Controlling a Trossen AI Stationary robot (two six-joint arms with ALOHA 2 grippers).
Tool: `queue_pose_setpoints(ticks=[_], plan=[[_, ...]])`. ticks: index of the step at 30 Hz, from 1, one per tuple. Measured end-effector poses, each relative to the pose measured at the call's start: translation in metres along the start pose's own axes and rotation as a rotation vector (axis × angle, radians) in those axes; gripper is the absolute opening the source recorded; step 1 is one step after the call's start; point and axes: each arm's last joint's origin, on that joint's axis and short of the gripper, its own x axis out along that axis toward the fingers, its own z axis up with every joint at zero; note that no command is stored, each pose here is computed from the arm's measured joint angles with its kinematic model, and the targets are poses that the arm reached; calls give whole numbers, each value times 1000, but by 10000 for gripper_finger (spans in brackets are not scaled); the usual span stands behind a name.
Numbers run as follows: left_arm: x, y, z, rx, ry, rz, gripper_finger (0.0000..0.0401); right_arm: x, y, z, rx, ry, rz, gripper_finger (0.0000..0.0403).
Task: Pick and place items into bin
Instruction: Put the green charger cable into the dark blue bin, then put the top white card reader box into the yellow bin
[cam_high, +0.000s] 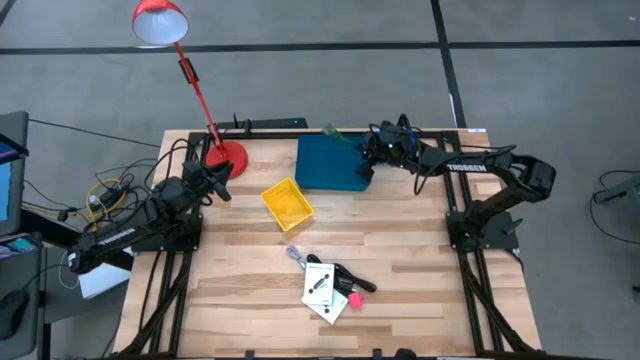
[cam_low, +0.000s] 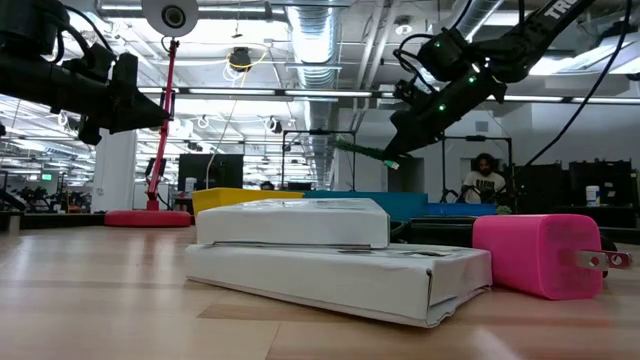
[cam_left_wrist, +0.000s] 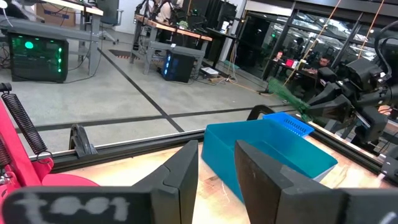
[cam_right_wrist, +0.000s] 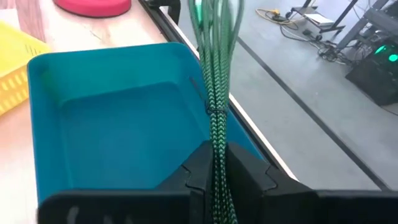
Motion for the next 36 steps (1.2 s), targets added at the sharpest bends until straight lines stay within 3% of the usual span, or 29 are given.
queue_pose_setpoints(ticks=[19,29,36], plan=[[0,0,0,0,0,0,94,0,4,2,36,-13,8,49],[0,0,0,0,0,0,94,-6,38,-4,54,98,120,50],[0,0,0,0,0,0,94,-17,72,-11,-6,202,226,50]])
